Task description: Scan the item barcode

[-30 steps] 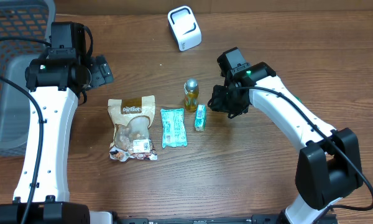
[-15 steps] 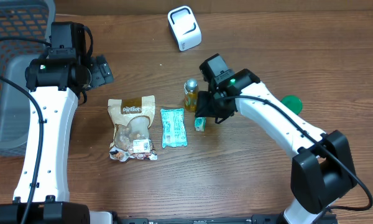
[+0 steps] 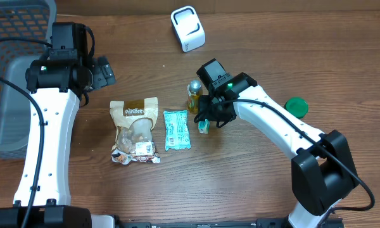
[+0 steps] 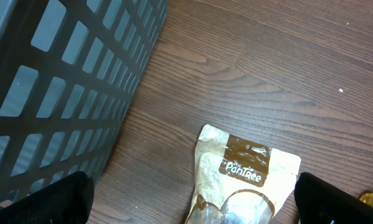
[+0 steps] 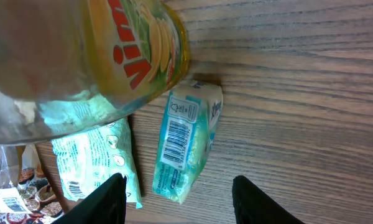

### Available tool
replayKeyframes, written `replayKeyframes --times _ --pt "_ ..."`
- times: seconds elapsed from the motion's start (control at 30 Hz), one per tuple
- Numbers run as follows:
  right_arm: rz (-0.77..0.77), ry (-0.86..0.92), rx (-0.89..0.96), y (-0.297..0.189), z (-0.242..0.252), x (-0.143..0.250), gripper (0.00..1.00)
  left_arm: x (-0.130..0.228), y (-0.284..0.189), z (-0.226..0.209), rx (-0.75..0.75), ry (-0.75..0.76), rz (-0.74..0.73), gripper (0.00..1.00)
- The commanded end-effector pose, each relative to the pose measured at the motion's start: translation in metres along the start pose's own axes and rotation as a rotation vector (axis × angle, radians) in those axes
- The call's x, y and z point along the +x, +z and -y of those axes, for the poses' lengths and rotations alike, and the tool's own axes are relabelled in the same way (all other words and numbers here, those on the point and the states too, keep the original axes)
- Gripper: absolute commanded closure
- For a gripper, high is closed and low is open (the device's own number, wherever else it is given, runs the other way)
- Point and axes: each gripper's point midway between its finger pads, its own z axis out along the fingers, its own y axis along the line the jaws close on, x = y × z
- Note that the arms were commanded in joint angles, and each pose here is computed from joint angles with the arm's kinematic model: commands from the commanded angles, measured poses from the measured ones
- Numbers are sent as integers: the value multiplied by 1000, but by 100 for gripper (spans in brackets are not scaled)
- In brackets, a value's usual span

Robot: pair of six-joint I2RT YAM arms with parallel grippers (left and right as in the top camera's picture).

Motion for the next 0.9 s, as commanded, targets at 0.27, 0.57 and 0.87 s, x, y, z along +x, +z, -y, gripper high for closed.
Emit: replayKeyframes --times 0.27,0.57,0.87 --pt "14 0 28 3 3 -1 48 -2 -2 -1 -5 26 11 0" --pt "14 4 28 3 3 -1 48 -2 -2 -1 -5 26 11 0" --pt "17 29 26 19 9 5 48 -2 -2 -1 -5 26 11 0"
